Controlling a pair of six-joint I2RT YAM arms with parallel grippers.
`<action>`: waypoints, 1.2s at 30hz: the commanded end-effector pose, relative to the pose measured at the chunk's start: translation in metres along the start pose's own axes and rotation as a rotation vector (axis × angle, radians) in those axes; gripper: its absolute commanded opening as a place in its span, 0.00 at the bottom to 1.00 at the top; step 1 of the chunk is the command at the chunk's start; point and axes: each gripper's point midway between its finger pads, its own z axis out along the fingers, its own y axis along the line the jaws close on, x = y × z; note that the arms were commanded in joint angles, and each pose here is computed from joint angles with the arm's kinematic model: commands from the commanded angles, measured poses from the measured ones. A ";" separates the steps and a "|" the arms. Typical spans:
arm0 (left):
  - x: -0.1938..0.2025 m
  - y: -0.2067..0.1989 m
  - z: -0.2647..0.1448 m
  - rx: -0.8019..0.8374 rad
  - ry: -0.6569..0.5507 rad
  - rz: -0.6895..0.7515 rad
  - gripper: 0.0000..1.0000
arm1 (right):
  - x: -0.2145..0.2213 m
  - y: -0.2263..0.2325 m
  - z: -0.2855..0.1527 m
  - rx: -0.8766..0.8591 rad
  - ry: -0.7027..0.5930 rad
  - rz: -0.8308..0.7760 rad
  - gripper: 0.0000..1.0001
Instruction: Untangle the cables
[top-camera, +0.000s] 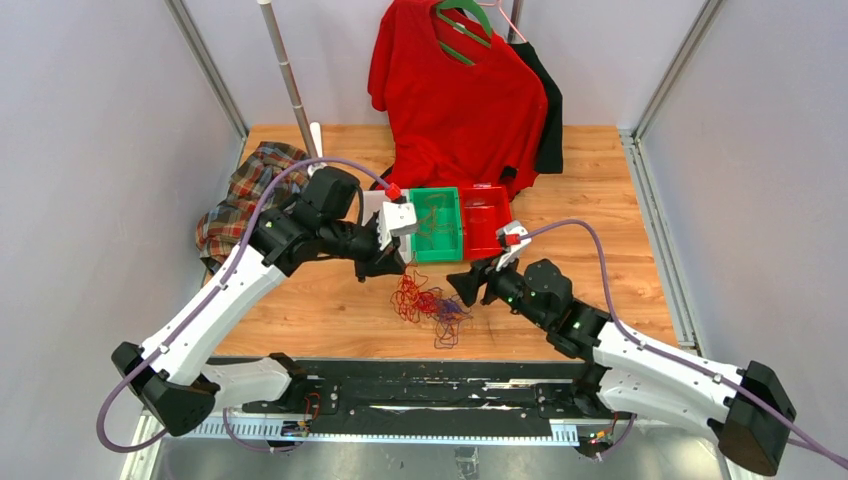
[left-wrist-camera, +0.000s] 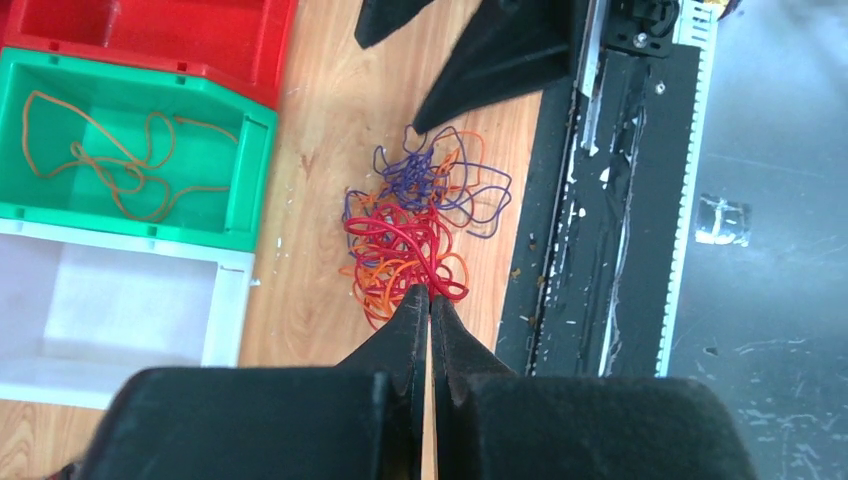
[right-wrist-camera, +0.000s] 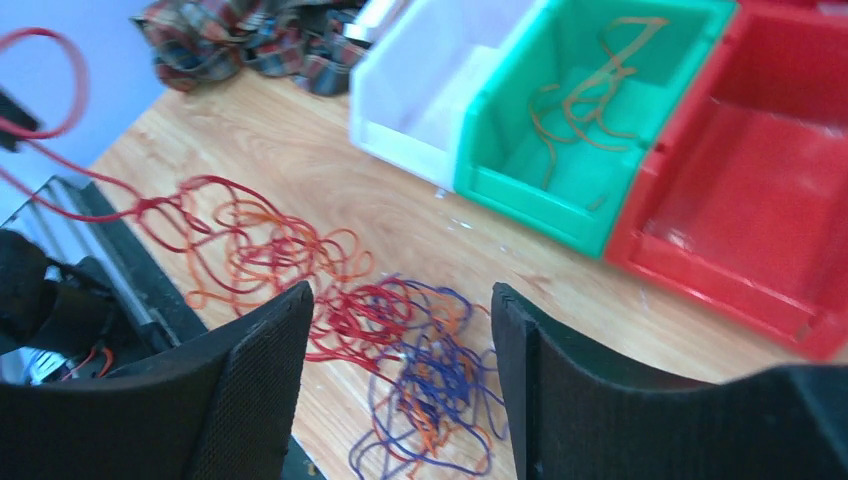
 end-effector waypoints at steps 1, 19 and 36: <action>-0.015 -0.012 -0.013 0.017 -0.039 -0.062 0.01 | -0.044 0.053 0.004 -0.158 -0.108 -0.075 0.67; -0.074 -0.034 -0.057 0.018 -0.184 -0.054 0.01 | -0.032 0.103 0.075 -0.197 -0.108 -0.117 0.55; -0.174 -0.036 -0.154 -0.228 -0.442 0.203 0.00 | 0.073 0.029 0.058 0.001 0.012 -0.035 0.50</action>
